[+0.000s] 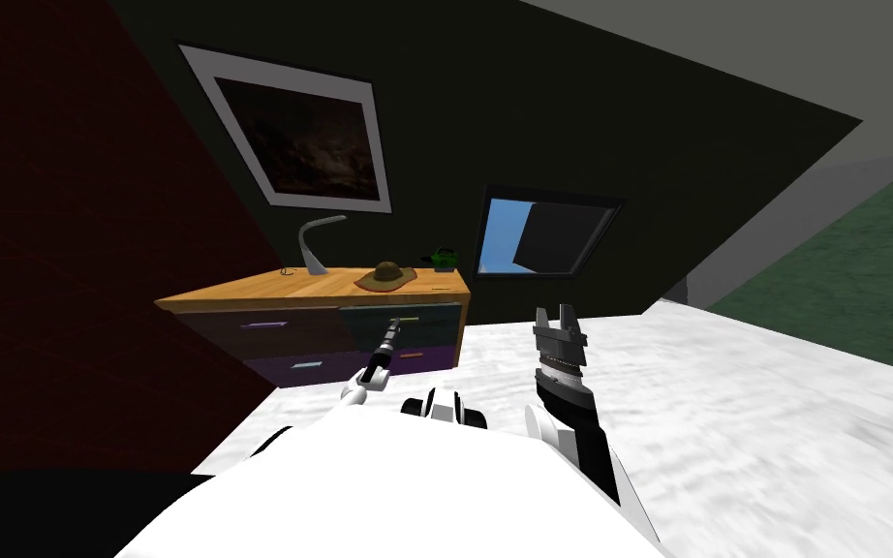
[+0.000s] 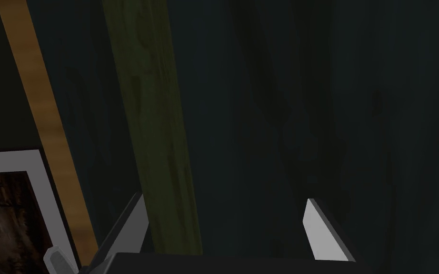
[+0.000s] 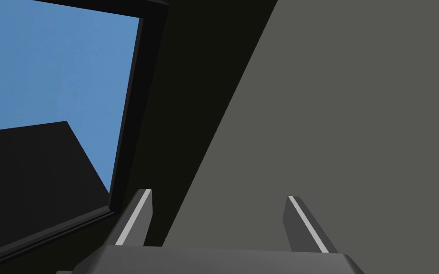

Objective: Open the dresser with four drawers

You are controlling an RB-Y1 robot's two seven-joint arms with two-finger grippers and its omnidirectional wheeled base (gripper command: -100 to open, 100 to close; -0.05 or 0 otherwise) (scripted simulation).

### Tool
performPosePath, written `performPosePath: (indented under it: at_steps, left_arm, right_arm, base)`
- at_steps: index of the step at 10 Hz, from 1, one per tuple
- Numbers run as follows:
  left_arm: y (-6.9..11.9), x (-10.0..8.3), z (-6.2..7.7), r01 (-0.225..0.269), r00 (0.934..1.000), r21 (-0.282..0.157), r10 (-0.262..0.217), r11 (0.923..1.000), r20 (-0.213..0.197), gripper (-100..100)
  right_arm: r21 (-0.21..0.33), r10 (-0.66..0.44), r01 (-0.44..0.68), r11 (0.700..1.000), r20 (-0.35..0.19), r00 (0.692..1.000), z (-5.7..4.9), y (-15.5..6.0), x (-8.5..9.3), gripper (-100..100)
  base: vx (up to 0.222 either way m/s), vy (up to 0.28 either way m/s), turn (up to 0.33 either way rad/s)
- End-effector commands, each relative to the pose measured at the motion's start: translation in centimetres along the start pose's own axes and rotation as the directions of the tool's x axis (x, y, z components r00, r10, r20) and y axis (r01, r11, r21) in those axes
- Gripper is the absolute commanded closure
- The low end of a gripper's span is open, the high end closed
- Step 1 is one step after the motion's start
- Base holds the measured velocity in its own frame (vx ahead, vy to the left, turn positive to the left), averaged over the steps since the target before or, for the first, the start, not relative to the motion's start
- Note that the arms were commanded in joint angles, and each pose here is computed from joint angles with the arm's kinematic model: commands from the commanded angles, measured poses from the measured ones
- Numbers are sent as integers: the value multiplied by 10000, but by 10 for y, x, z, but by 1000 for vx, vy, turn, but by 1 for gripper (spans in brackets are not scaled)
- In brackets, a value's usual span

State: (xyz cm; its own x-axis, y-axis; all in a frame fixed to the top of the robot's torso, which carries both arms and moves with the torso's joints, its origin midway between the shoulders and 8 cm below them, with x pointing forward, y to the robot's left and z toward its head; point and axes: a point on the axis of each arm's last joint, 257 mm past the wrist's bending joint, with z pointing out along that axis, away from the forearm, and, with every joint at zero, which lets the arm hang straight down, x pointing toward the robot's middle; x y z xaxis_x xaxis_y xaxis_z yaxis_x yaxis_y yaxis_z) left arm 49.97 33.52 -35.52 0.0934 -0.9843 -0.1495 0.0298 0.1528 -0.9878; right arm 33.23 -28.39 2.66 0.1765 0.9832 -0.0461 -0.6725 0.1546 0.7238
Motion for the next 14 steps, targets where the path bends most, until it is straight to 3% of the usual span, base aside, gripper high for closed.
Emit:
performPosePath:
  at_steps: [1, 2, 4, 5, 8, 9, 11, 12, 14]
  left_arm:
    - [3, 12, -11, 31, 9999, -181, -33, 9998, -106, 100]
    - [12, 26, -22, 15, 9998, -478, -23, 9989, -173, 100]
    - [-6, 22, -27, 51, 10000, -52, -52, 10000, -69, 100]
    - [-1, 34, -35, 24, 10000, -278, -27, 9996, -87, 100]
    - [-12, 27, -44, 16, 10000, -22, -16, 10000, 48, 100]
    - [-10, 37, -51, -17, 10000, -220, 19, 9998, 87, 100]
    - [-21, 28, -60, -74, 9997, 4, 73, 10000, 240, 100]
    - [-22, 35, -67, -142, 9993, -141, 146, 9998, 337, 100]
    - [-33, 26, -74, -213, 9986, 64, 209, 9998, 482, 100]
  right_arm:
    - [0, 0, 0, 10000, 0, 10000, 0, 0, 0, 0]
    - [0, 0, 0, 10000, 0, 10000, 0, 0, 0, 0]
    - [1, -2, 2, 10000, -1, 10000, 0, 0, 0, 0]
    - [1, -1, 1, 10000, 0, 10000, 0, 0, 0, 0]
    - [0, -1, 1, 10000, 0, 10000, 0, 0, 0, 0]
    - [0, 0, 0, 10000, 0, 10000, 0, 0, 0, 0]
    - [0, -1, 1, 10000, 0, 10000, 0, 0, 0, 0]
    - [0, 0, 0, 10000, 0, 10000, 0, 0, 0, 0]
    - [0, -1, 1, 10000, 0, 10000, 0, 0, 0, 0]
  base:
    - [-7, -3, 18]
    - [40, 42, 29]
    - [42, 41, -27]
    - [61, 49, 36]
    - [29, 22, -8]
    - [38, 34, 13]
    - [38, 29, -12]
    - [57, 42, 14]
    - [42, 28, -21]
